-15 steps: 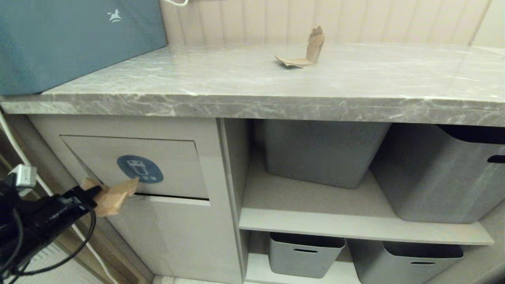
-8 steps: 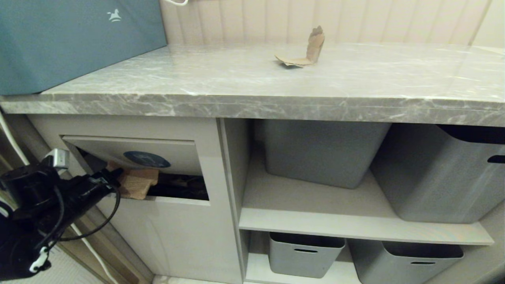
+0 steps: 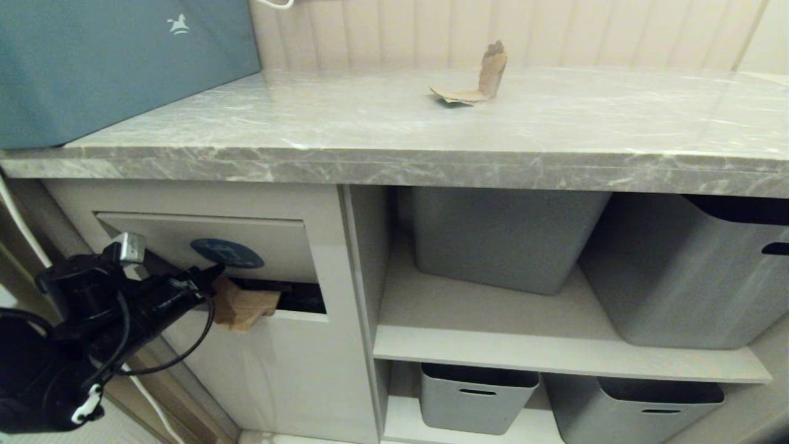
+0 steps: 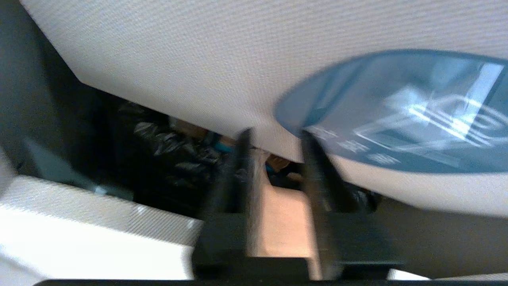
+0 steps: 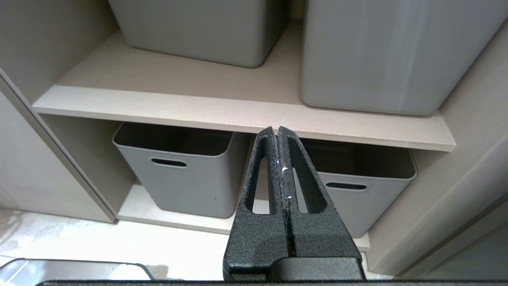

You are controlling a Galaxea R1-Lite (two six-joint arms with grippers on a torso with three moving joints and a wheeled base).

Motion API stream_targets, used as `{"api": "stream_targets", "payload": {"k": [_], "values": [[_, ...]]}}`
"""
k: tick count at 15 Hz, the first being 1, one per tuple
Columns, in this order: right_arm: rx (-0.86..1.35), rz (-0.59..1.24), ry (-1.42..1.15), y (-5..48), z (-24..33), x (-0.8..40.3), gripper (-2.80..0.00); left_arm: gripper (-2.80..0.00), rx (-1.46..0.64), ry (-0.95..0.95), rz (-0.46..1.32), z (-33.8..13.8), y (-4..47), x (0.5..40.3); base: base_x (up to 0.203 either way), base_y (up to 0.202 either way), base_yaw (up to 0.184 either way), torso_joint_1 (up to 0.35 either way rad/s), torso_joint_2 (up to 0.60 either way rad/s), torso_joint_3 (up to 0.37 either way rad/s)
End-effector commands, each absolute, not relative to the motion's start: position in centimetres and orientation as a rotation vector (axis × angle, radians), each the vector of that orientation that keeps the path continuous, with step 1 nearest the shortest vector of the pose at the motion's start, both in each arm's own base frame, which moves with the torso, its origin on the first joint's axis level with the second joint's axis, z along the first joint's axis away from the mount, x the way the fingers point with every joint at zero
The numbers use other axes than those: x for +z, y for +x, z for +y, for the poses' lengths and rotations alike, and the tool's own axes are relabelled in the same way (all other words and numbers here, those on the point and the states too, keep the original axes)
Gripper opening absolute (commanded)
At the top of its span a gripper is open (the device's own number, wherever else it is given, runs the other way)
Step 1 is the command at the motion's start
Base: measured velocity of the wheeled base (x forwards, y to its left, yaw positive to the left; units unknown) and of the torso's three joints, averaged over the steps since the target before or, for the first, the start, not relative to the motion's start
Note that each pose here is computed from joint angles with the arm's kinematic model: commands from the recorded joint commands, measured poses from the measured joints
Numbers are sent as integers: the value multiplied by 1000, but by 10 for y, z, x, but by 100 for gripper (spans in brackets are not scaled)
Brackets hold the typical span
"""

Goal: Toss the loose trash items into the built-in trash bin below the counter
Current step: Put the garbage in the trash can, then pick up the garbage

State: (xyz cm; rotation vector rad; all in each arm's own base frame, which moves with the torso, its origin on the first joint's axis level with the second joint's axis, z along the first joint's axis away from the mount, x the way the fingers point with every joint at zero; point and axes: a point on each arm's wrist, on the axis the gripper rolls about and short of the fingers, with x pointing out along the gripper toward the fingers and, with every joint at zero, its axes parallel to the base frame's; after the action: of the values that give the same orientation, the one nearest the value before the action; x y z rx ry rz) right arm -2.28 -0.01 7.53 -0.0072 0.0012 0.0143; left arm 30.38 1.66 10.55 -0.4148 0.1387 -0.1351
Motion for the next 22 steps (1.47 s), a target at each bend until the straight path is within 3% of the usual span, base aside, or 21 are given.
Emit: {"api": "stream_targets", "payload": {"k": [1,10,15,22], "values": [[15,0,-8,-23,0,75,-280,0,-150,-414,122,14,304,109,0,0,0,0,0,0],[15,0,-8,-23,0,75,-280,0,-162,-418,104,12,299,116,0,0,0,0,0,0],[15,-1,-8,-23,0,75,-280,0,-166,-411,75,8,225,138,0,0,0,0,0,0],[15,-2,-8,-23,0,75,-280,0,-191,-374,-110,2,113,164,0,0,0,0,0,0]]}}
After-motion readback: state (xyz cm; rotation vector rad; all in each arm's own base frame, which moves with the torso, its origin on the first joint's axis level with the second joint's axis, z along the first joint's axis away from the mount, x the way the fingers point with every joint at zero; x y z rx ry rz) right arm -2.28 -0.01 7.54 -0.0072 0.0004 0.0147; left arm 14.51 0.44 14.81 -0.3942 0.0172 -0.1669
